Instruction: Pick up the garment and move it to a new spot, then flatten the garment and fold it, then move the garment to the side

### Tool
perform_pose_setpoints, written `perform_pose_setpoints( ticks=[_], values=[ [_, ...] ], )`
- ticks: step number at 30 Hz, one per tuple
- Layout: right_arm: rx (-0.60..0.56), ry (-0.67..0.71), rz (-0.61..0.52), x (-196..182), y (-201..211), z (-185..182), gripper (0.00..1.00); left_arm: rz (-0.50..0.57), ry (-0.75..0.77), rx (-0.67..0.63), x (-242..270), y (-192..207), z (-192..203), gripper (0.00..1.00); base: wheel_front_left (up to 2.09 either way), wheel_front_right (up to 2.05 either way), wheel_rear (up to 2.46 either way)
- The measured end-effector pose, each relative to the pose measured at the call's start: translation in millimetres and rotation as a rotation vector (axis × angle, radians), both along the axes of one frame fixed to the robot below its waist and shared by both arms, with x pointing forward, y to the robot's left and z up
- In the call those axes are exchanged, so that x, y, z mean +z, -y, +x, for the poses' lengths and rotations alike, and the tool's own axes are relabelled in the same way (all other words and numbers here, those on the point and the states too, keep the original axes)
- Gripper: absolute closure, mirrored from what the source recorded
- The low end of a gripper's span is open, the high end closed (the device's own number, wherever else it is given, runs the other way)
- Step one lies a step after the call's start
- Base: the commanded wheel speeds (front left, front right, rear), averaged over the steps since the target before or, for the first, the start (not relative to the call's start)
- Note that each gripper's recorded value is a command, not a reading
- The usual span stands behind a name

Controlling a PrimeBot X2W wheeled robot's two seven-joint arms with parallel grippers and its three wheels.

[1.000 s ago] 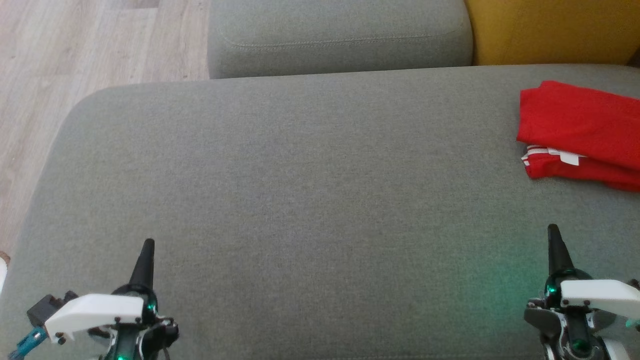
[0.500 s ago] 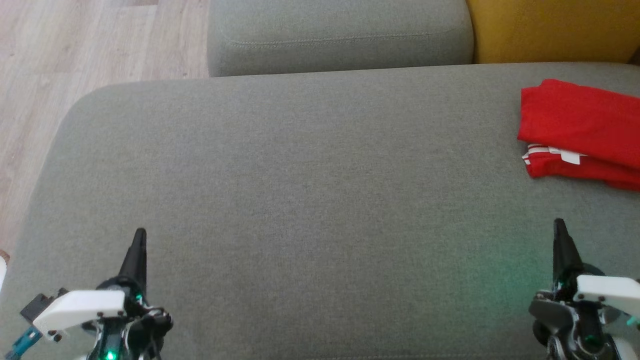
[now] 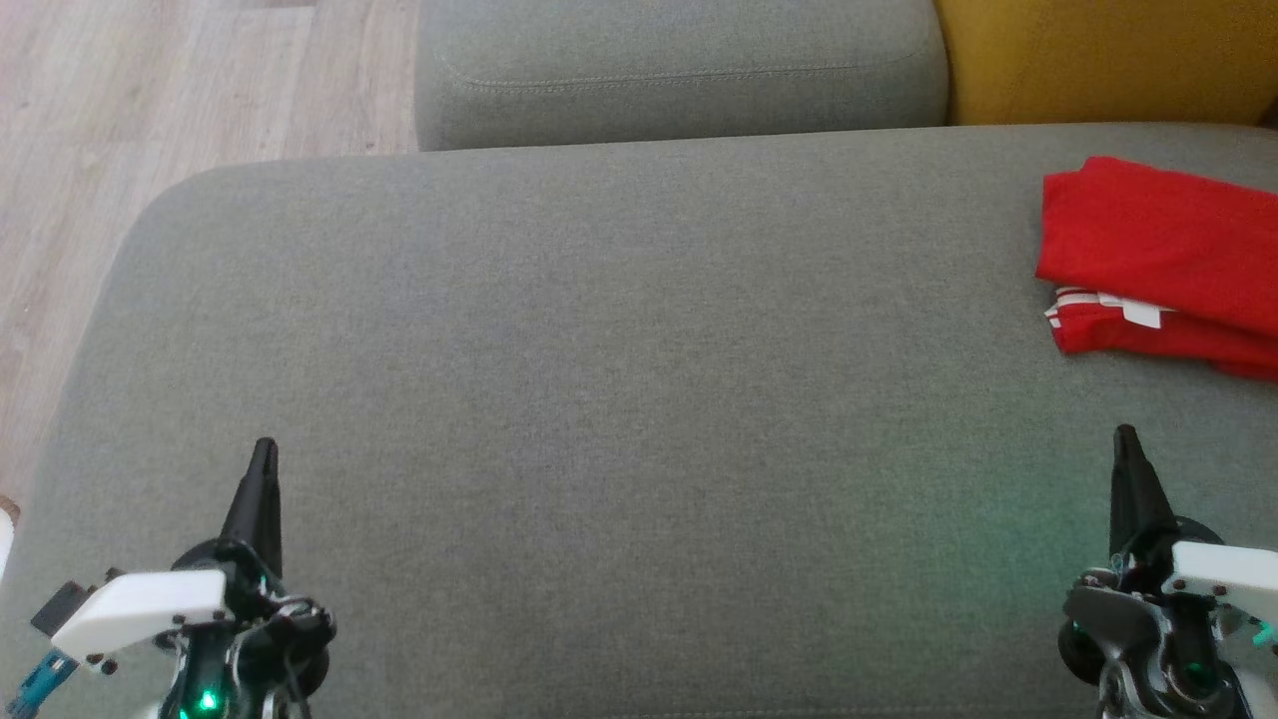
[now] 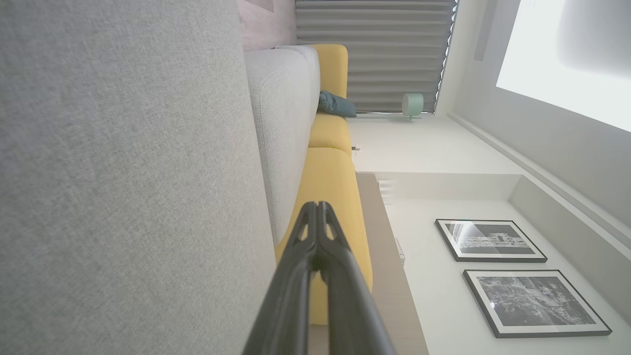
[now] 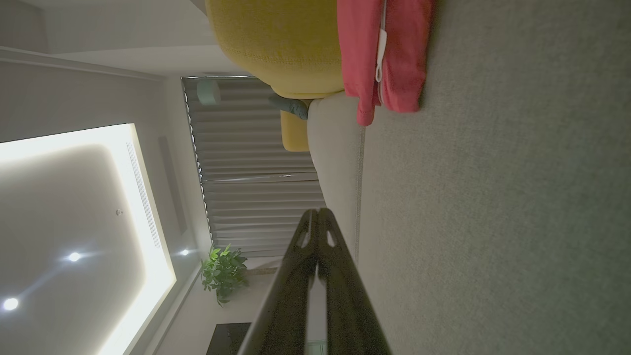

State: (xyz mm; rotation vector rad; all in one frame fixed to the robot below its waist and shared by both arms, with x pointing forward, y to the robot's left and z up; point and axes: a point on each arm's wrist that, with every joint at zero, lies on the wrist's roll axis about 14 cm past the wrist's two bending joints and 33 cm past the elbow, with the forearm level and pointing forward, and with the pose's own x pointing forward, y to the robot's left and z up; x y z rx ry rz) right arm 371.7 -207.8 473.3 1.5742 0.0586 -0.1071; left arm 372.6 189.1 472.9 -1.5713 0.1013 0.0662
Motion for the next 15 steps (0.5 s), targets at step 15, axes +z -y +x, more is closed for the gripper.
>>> perform_pose_setpoints(
  ticks=[15],
  values=[
    [0.0,0.001,0.0,0.4,0.1,0.1,1.0,0.0,0.001,0.0,0.2,0.0,0.0,1.0,0.0,0.0,0.0]
  ],
)
